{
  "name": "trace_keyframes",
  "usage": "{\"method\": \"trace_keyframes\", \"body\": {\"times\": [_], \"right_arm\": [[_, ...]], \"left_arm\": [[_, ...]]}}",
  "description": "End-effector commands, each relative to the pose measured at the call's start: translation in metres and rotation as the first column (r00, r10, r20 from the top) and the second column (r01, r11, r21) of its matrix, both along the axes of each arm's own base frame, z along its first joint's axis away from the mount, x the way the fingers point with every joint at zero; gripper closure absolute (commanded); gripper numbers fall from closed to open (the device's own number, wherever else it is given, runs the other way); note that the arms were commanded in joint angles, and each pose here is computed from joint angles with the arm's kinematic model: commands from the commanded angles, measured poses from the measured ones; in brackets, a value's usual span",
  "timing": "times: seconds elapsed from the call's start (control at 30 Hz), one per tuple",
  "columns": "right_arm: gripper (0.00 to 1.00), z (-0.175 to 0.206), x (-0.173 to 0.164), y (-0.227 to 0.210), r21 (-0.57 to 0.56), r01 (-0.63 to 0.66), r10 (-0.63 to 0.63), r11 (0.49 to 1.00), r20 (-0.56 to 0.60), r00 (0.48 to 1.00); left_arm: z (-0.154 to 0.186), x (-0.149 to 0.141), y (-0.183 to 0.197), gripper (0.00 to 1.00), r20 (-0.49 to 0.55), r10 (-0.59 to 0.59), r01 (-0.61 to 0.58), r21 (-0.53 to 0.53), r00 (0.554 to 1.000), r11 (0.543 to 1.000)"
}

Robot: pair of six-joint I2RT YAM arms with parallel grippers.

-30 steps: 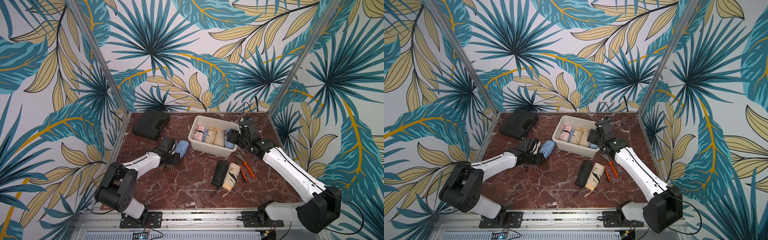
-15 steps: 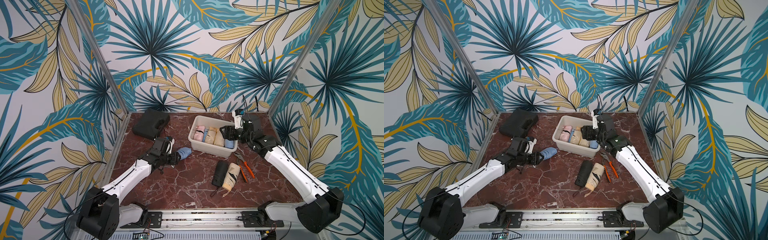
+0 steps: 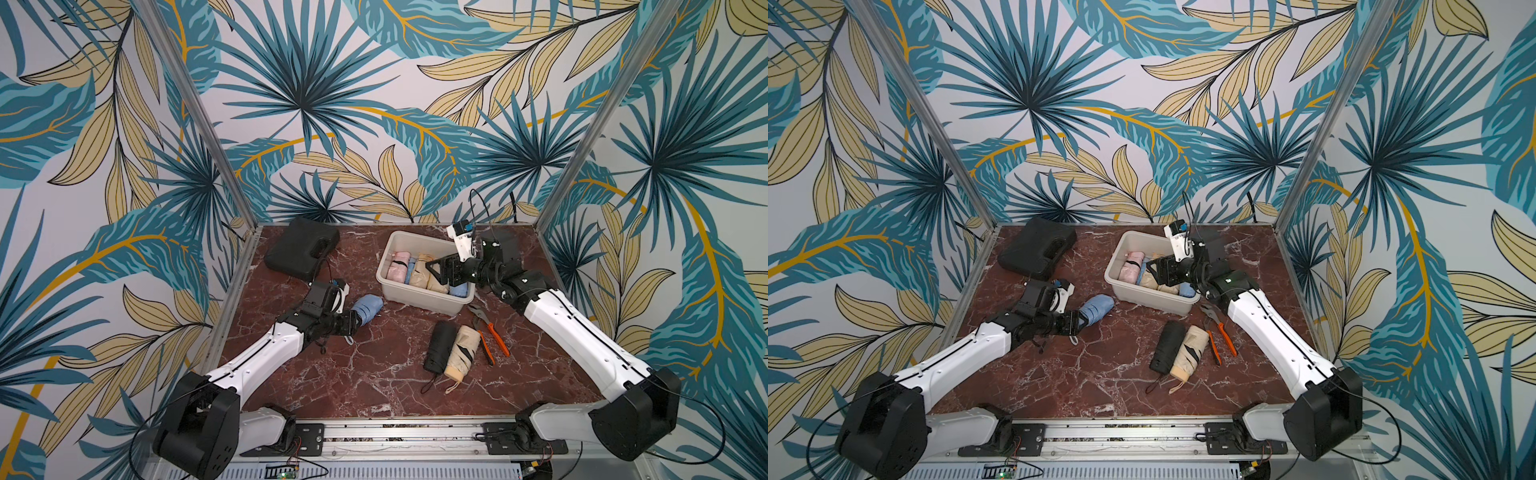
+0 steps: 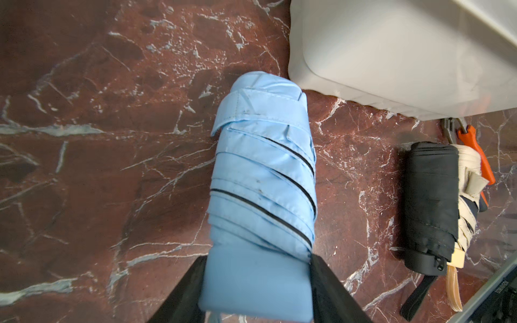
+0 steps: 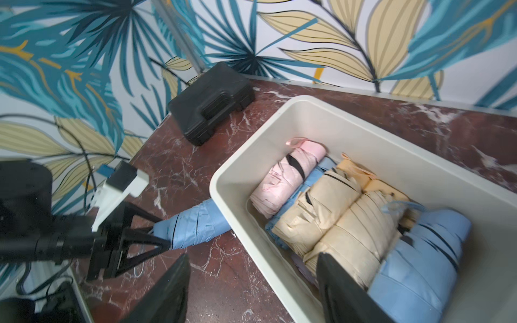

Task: Put the umbrella into the storage box
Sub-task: Pick up the umbrella from the center of the board.

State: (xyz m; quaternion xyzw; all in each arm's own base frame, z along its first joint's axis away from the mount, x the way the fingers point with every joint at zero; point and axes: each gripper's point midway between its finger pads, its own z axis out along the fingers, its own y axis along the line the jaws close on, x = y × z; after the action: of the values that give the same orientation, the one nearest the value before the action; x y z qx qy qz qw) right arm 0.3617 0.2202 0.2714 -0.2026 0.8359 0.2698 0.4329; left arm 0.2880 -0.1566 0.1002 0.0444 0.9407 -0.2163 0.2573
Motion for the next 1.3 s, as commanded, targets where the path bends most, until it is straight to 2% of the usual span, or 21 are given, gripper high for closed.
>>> {"method": "trace_keyframes", "body": {"times": [0.0, 0.13, 0.3, 0.47, 0.63, 0.73, 0.97, 1.27], "right_arm": [[0.25, -0.017, -0.017, 0.041, -0.057, -0.265, 0.27, 0.963, 0.122, 0.955], [0.22, -0.037, -0.022, 0.068, -0.165, -0.413, 0.44, 0.896, 0.195, 0.877], [0.22, -0.048, -0.018, 0.085, -0.223, -0.487, 0.531, 0.844, 0.222, 0.818], [0.2, -0.071, -0.038, 0.101, -0.366, -0.612, 0.711, 0.701, 0.291, 0.641], [0.19, -0.094, -0.043, 0.121, -0.47, -0.626, 0.782, 0.622, 0.336, 0.525], [0.19, -0.111, -0.04, 0.134, -0.497, -0.585, 0.767, 0.641, 0.384, 0.514], [0.19, -0.142, -0.032, 0.149, -0.531, -0.468, 0.704, 0.706, 0.453, 0.547], [0.2, -0.178, -0.029, 0.163, -0.611, -0.37, 0.693, 0.7, 0.453, 0.561]], "left_arm": [[0.01, 0.008, -0.008, 1.0, 0.052, -0.001, 0.004, -0.054, 0.999, 0.999], [0.01, 0.008, -0.012, 1.0, 0.043, -0.011, 0.014, -0.074, 0.999, 0.997], [0.017, 0.007, -0.015, 1.0, 0.052, -0.029, 0.034, -0.088, 0.998, 0.996], [0.02, 0.003, -0.013, 1.0, 0.072, -0.046, 0.051, -0.073, 0.996, 0.996], [0.022, 0.001, -0.015, 1.0, 0.063, -0.052, 0.057, -0.096, 0.997, 0.994], [0.021, 0.002, -0.016, 1.0, 0.055, -0.041, 0.047, -0.11, 0.998, 0.993], [0.019, 0.0, -0.013, 1.0, 0.037, -0.034, 0.038, -0.111, 0.999, 0.993], [0.022, 0.001, -0.014, 1.0, 0.041, -0.036, 0.04, -0.123, 0.999, 0.992]]}}
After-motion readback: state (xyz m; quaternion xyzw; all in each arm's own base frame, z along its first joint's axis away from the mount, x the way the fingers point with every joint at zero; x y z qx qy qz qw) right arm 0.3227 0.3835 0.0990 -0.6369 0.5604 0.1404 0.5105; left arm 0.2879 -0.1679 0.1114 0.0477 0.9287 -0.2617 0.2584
